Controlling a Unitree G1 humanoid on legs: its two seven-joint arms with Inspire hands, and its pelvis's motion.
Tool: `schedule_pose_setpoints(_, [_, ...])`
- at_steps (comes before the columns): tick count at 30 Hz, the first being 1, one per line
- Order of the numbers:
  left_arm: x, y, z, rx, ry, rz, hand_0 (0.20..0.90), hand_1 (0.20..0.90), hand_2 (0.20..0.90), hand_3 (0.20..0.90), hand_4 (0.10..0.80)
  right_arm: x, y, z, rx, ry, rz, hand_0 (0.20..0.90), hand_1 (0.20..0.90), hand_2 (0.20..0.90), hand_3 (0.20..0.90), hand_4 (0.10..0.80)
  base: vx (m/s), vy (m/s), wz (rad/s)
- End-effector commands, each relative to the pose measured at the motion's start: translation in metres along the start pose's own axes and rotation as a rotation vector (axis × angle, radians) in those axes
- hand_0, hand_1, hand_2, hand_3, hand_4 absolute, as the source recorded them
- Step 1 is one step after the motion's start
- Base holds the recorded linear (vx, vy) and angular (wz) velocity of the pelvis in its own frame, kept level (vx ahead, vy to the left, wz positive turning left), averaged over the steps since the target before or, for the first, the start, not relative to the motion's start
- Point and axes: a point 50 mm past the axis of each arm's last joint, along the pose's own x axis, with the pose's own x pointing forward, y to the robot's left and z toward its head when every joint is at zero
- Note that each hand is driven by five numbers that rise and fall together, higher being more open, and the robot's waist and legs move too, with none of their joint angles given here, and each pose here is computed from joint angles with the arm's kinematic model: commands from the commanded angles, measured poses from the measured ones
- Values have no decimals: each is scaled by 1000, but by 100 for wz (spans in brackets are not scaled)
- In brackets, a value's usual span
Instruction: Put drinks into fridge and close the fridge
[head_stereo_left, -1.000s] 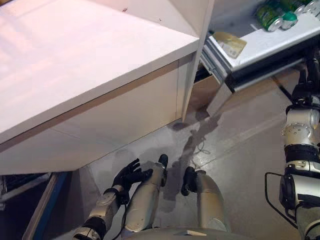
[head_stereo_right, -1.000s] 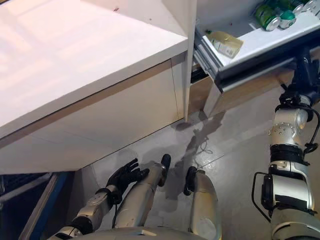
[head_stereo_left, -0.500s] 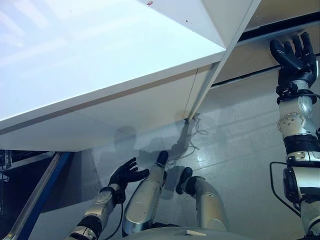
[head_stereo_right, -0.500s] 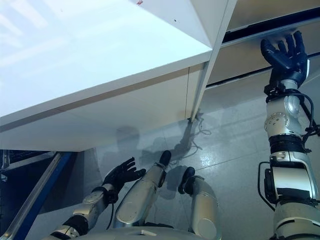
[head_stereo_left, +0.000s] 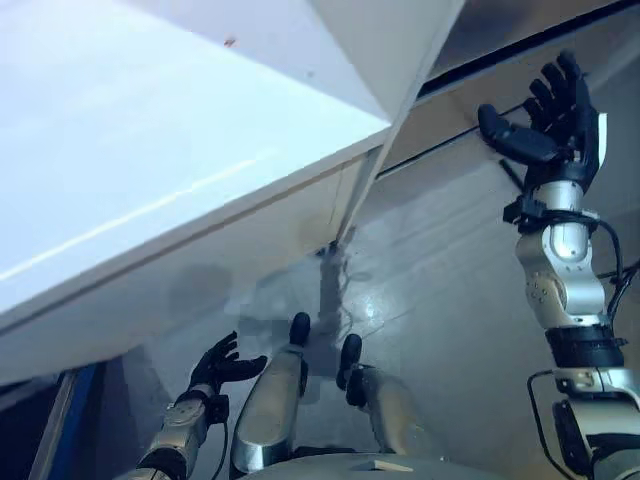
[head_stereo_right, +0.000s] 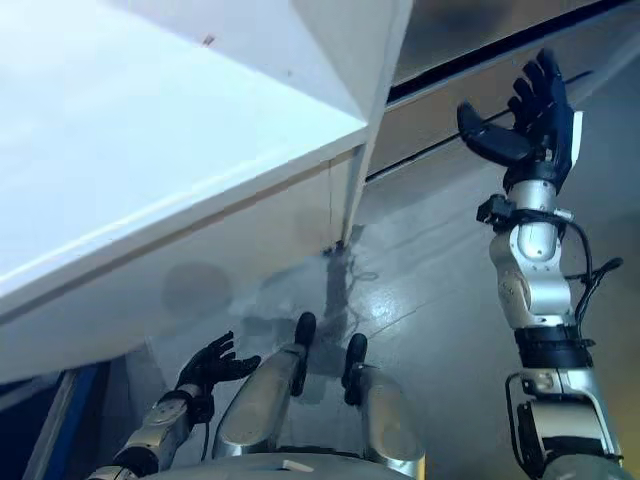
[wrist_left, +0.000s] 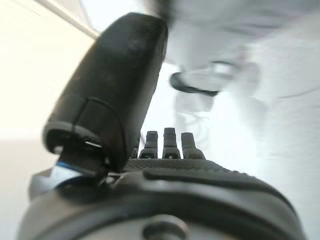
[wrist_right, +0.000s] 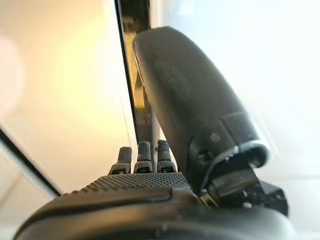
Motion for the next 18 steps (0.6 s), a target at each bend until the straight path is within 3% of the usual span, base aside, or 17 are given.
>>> schedule_pose_setpoints(1, [-16, 0, -32, 42, 48, -24, 900, 900, 900, 900, 800, -17, -38, -11, 3, 21, -72, 900, 900, 900, 900, 800, 64, 28, -25])
schedule_pose_setpoints(6, [-20, -2, -45, 42, 99, -42, 900, 900, 900, 900, 800, -76, -71, -87, 30, 390, -208, 900, 900, 900, 900, 800, 10, -30, -16])
schedule_pose_setpoints(11, [-23, 0, -57, 62, 168, -50, 900, 900, 900, 900, 800, -177, -81, -164, 32, 867, -241, 900, 900, 900, 900, 800, 18, -56, -7])
schedule_pose_setpoints(18, [-23, -5, -69, 87, 248, -98, 900, 900, 900, 900, 800, -271, -92, -200, -56, 1291, -141, 900, 900, 900, 900, 800, 10, -24, 1])
